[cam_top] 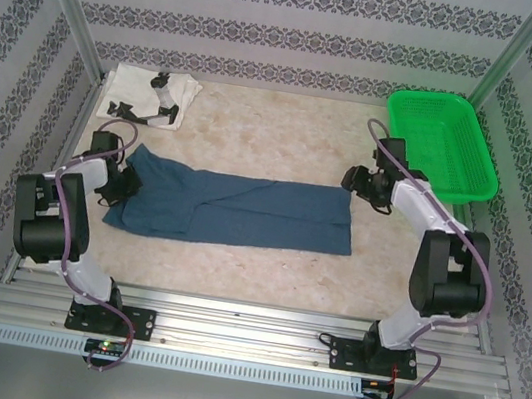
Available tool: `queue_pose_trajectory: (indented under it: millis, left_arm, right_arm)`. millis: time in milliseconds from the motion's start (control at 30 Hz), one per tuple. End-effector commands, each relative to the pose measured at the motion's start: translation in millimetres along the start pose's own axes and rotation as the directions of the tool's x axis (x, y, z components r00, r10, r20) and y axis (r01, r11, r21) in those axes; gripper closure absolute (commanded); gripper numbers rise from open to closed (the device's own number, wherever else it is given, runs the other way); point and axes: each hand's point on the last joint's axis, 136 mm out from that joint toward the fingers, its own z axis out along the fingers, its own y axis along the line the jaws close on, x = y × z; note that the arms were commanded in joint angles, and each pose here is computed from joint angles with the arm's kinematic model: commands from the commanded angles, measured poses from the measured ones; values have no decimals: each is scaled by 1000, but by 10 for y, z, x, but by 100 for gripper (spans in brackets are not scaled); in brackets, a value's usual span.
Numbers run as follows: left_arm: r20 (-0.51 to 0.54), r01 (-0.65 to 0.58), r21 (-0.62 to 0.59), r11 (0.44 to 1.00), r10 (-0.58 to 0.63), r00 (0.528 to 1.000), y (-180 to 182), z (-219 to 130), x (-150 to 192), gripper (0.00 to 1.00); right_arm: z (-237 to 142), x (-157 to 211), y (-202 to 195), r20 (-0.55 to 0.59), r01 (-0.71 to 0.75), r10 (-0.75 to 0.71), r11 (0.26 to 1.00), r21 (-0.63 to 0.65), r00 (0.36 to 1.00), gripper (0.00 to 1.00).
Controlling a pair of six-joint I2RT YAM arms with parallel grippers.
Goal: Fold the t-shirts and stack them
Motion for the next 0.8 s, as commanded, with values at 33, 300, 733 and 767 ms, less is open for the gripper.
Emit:
queue_pose_trajectory:
  millis: [33, 300, 733, 767]
  left_arm:
    - [-67, -22, -96, 995, 15, 998, 143, 101, 139, 100]
    - [-80, -66, -90, 994, 59, 995, -17, 176, -84, 100]
    - [-132, -267, -142, 953, 249, 959, -644, 498, -252, 100]
    - [-134, -291, -155, 944, 272, 953, -727, 532, -279, 100]
  right_arm:
    - [184, 88, 16, -57, 14, -14, 1000, 4, 998, 41]
    - [339, 42, 155, -120, 67, -74, 996, -61, 990, 41]
    - [258, 656, -143, -188, -29, 33, 999, 24, 982, 50]
    - [236, 726, -154, -197, -32, 37, 999, 25, 980, 50]
